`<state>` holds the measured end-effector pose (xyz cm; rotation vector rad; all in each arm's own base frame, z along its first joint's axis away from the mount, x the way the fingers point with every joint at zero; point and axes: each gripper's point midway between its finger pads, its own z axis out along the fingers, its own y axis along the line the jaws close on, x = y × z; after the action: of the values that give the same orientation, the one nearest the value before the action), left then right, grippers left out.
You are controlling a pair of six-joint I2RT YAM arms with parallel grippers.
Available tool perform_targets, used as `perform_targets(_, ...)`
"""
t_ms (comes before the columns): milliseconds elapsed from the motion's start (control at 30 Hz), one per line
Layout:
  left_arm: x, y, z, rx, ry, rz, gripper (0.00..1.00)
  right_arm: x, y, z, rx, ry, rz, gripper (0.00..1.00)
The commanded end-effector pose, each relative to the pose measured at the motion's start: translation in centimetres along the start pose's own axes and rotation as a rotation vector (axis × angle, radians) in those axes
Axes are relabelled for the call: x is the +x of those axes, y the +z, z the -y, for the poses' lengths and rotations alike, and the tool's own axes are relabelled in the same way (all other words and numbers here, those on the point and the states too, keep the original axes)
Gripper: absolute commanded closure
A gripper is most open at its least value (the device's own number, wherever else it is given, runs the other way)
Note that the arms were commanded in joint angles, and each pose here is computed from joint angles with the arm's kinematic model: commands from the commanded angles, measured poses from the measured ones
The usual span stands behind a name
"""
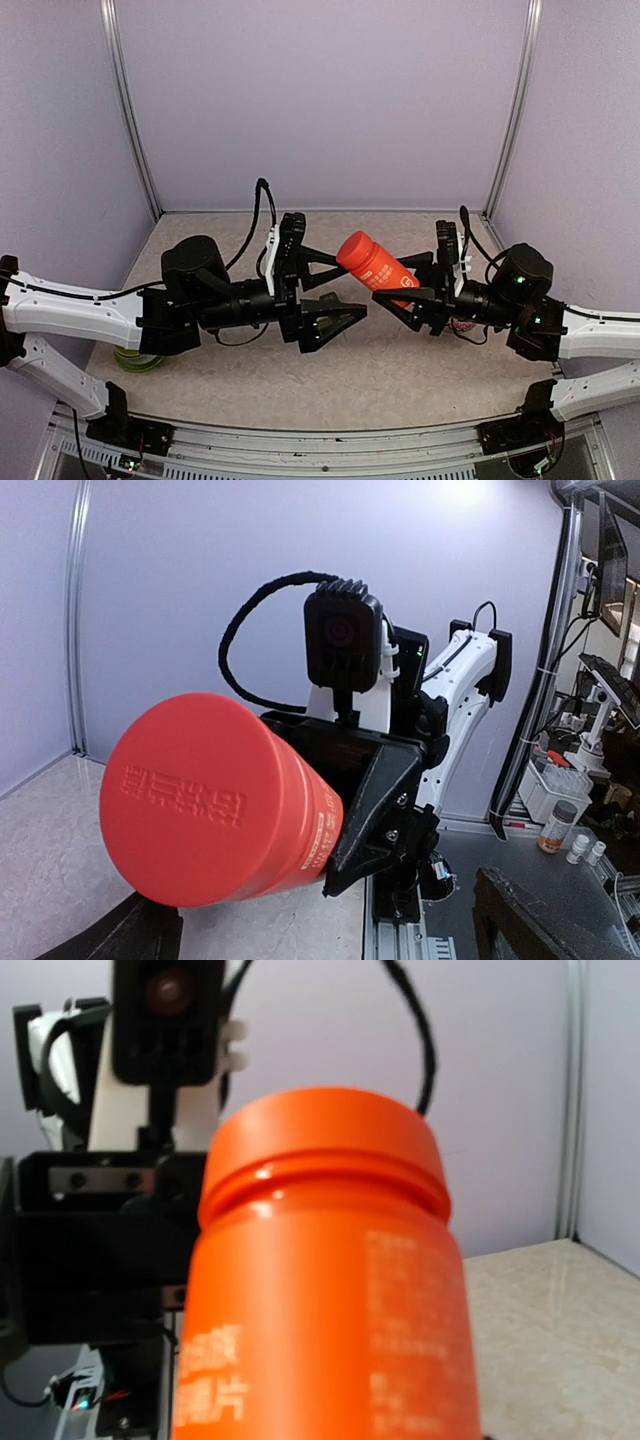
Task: Sort the pills into containers
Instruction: Unscrew the lid of the pill bottle from the pill bottle.
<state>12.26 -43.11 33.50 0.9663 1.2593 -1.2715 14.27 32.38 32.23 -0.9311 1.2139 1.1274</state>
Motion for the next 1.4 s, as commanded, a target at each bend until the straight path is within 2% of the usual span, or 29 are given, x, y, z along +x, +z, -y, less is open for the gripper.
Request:
perform_targets(0,-0.9,-0.8,-0.6,-0.058,0.009,0.022,0.01,-0.8,-0.4,-0.9,-0.05,-0.038,0.018,0.94)
perform_targets(167,-2.4,-1.3,-0.7,-0.063,0.014,0.047,0.01,0.2,-0.3,-2.1,-0.133,-0.032,-0.004,0.94)
perform_targets(433,-2.5,-1.0,-0.3,-0.029,0.032,0.01,0.04,1.0,-0.5,-3.0,-0.186,-0.018,-0.018,0.94)
perform_targets(833,-2.0,-0.5,0.0,0.0,0.024,-0.005,0.29,1.9,-0.5,-3.1,-0.193,-0.004,-0.039,0.94)
perform_targets(1067,-1.9,-0.5,-0.5,-0.025,0.021,-0.006,0.53,2.2,-0.5,-2.6,-0.17,-0.003,-0.044,0.94)
perform_targets(1367,-1.9,-0.8,-2.4,-0.149,-0.097,-0.006,0.59,2.2,-1.0,-1.5,-0.085,-0.046,-0.04,0.98)
